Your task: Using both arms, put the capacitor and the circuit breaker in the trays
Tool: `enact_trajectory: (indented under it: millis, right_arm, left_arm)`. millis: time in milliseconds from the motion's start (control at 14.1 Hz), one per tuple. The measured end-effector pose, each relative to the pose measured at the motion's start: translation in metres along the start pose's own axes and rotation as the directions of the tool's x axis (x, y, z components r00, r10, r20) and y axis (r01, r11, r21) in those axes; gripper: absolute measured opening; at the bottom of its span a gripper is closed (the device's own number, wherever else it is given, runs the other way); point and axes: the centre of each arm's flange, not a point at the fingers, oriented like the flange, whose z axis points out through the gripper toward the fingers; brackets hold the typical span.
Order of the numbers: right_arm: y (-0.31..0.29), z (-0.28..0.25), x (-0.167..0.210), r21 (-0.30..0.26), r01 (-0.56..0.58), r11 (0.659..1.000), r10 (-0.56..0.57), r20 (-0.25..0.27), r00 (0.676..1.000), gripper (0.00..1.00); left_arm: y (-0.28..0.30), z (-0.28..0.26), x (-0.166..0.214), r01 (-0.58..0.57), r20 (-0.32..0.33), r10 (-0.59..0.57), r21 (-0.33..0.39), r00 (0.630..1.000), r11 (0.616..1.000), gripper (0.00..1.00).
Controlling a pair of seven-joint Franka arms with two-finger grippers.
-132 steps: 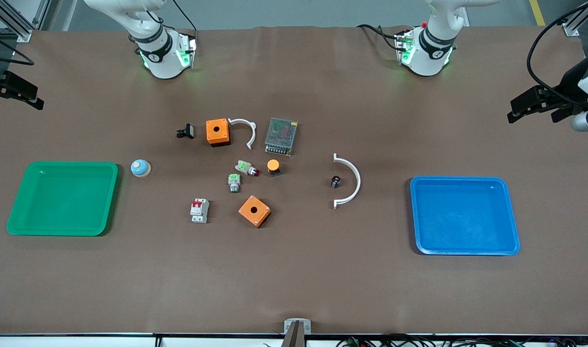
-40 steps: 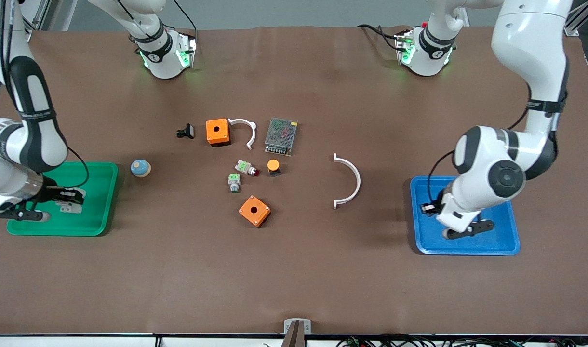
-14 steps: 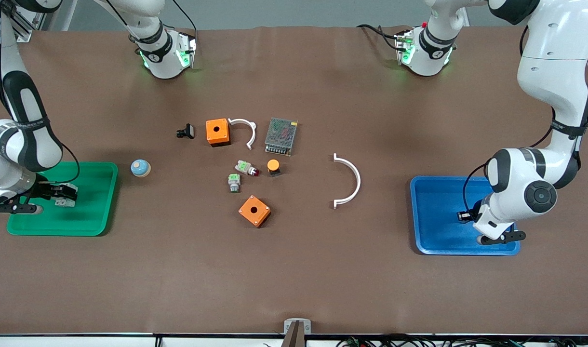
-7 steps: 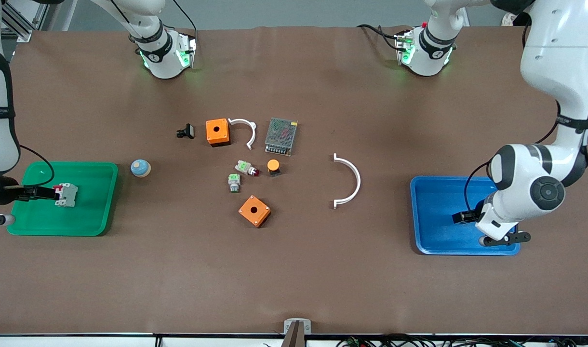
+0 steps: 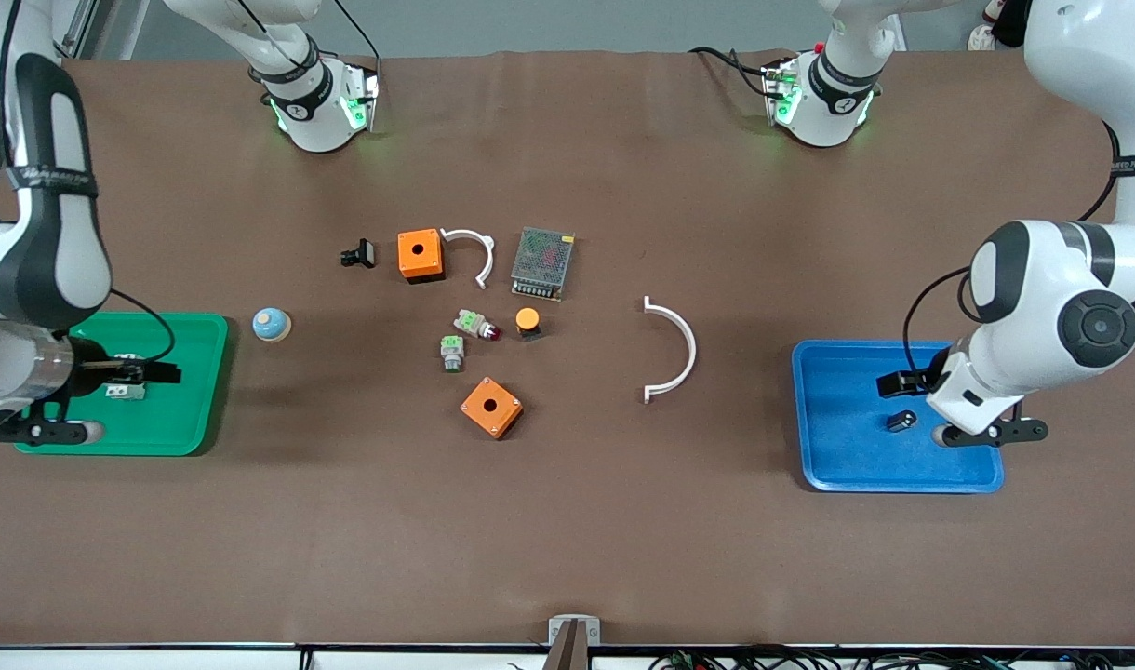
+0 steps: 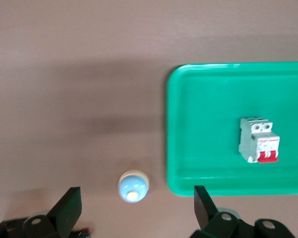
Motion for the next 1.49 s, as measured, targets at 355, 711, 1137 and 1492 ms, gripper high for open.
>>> enact_trajectory:
  millis: [355, 711, 1137, 1492]
  right_arm:
    - [-0.011, -0.078, -0.038, -0.002, 0.009, 1.000, -0.009, 0.034, 0.999, 1.00]
    - [-0.004, -0.114, -0.045, -0.004, -0.003, 1.000, 0.003, -0.001, 1.000, 1.00]
    - [-0.005, -0.145, -0.047, -0.009, -0.002, 1.000, 0.001, -0.071, 0.997, 1.00]
    - [-0.007, -0.156, -0.062, -0.005, 0.001, 1.000, -0.001, -0.056, 0.998, 1.00]
  left_arm:
    - [0.042, -0.032, -0.021, -0.007, 0.008, 0.007, -0.002, 1.000, 1.000, 1.00]
    - [-0.024, -0.125, -0.056, -0.029, -0.008, 0.029, -0.009, 1.000, 1.000, 1.00]
    - [-0.073, -0.224, -0.110, -0.019, -0.078, 0.017, -0.020, 0.997, 1.000, 1.00]
    - [-0.074, -0.262, -0.117, -0.014, -0.104, 0.008, -0.055, 0.995, 0.998, 1.00]
